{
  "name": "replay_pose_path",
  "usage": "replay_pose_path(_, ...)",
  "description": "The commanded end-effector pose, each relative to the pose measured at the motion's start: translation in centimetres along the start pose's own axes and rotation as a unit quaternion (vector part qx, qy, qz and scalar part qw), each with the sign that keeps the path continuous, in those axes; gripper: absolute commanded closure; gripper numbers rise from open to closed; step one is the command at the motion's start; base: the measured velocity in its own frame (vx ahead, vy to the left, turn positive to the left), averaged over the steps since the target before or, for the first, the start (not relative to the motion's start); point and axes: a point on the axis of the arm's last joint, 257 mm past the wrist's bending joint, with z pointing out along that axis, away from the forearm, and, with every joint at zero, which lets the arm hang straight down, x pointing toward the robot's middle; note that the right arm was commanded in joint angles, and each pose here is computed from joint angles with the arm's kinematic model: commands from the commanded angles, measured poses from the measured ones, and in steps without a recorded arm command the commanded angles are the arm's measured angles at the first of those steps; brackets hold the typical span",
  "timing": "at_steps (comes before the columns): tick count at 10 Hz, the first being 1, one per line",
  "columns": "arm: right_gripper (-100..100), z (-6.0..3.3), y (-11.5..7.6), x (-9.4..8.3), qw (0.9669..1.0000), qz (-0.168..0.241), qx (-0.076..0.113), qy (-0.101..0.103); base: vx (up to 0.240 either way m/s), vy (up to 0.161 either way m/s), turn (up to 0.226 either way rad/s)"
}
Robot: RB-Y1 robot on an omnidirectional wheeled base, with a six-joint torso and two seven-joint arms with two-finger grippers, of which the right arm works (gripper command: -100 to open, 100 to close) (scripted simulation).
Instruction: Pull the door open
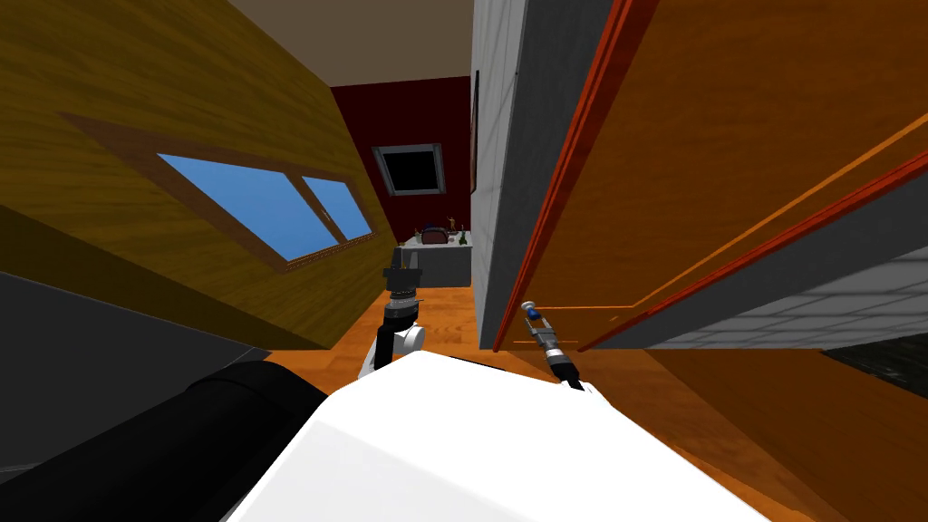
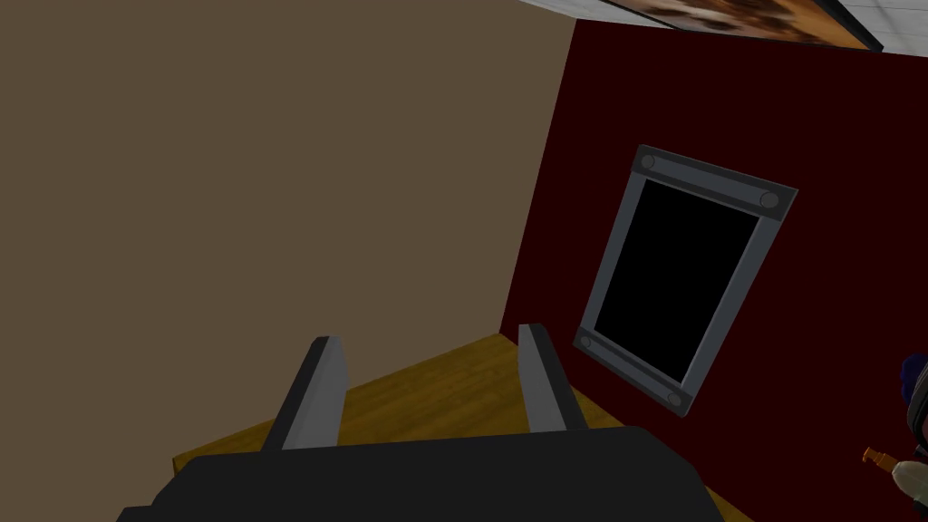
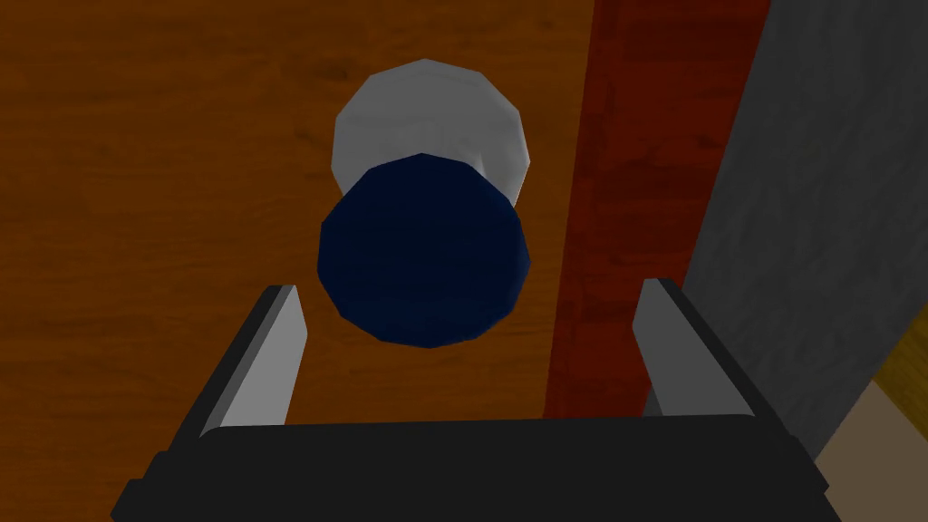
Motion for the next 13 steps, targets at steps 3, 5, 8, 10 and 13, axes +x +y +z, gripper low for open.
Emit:
replay_pose_path(3, 100, 0.22, -0.34, 0.07, 1.0000, 0.000, 0.004, 0.000, 0.057, -0.017, 0.027)
replay_pose_path(5, 100, 0.22, -0.34, 0.07, 1.0000, 0.000, 0.004, 0.000, -0.015, 0.001, 0.001)
replay_pose_path(8, 100, 0.22, -0.34, 0.07, 1.0000, 0.000, 0.004, 0.000, -0.003, 0.000, 0.000)
replay_pose_path(10, 100, 0.25, -0.78, -0.06, 0.9996, 0.027, 0.010, -0.001, -0.044, -0.013, 0.047)
replay_pose_path(13, 100, 0.27, -0.99, -0.15, 0.9978, 0.065, 0.014, -0.003, -0.053, -0.010, 0.039)
